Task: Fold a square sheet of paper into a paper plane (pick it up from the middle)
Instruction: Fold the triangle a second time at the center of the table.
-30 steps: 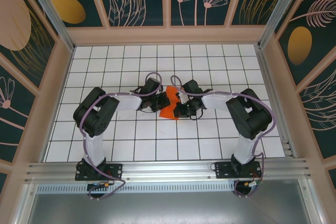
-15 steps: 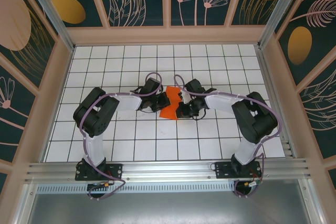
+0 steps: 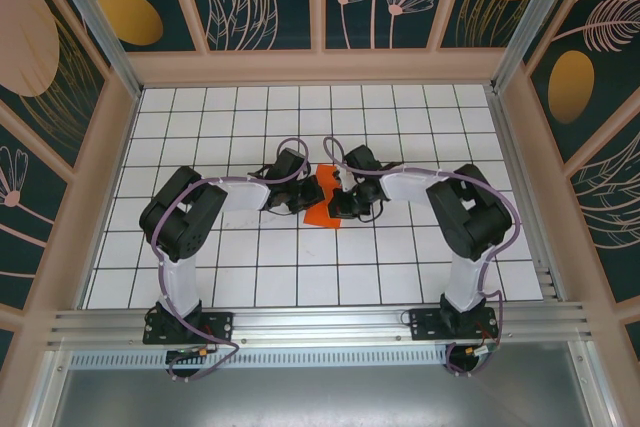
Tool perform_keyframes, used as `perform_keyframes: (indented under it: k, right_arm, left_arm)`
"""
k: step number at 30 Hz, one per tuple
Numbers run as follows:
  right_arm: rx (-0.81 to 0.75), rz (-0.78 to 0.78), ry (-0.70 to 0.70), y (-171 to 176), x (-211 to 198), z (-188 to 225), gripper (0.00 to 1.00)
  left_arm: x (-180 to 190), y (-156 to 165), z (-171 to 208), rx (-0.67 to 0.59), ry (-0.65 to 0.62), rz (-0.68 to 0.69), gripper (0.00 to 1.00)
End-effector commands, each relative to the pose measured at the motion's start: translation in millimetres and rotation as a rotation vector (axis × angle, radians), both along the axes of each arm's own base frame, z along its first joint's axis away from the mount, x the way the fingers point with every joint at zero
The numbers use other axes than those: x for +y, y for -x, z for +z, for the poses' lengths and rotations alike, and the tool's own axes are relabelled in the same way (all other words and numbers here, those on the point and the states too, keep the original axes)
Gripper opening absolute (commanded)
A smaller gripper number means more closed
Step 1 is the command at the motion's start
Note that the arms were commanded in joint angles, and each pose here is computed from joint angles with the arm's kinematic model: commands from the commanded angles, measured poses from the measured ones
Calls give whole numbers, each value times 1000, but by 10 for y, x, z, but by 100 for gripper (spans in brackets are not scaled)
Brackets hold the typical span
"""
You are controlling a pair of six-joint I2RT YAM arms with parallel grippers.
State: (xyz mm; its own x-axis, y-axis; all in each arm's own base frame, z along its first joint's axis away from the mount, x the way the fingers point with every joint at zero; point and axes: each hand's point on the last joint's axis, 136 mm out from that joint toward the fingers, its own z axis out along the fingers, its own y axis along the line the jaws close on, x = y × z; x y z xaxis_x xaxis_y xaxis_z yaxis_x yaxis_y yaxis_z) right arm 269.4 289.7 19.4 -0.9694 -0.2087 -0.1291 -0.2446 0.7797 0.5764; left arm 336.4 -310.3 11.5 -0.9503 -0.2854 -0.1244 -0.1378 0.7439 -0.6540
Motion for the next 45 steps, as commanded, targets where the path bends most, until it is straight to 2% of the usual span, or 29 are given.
perform_keyframes:
  k: [1,7,11,14,20,30,35,43,45]
  right_arm:
    - [61,14,45,240,-121,-109,1]
    - [137,11,71,646,-375,-221,1]
    - [139,11,53,743,-416,-166,1]
    - [89,-2,43,604,-392,-37,1]
    - [-48,-44,-37,91,-155,341,1]
    - [-42,-61,-17,-209,55,83,0]
    - [5,-51,20,-82,-30,-94,0]
    - [105,24,54,549,-339,-217,0]
    - [92,39,49,592,-365,-138,0]
  left_arm:
    - [446,392,-638,180,-218,53,5]
    - [474,419,-665,186,-222,60,5]
    - [465,413,-661,184,-216,56,4]
    - [450,395,-645,181,-213,55,4]
    - [430,383,-619,176,-206,52,5]
    - [418,377,-612,178,-201,50,5]
    - [432,388,-629,181,-208,54,4]
    - [441,385,-621,177,-209,56,4]
    - [418,367,-606,166,-204,46,4]
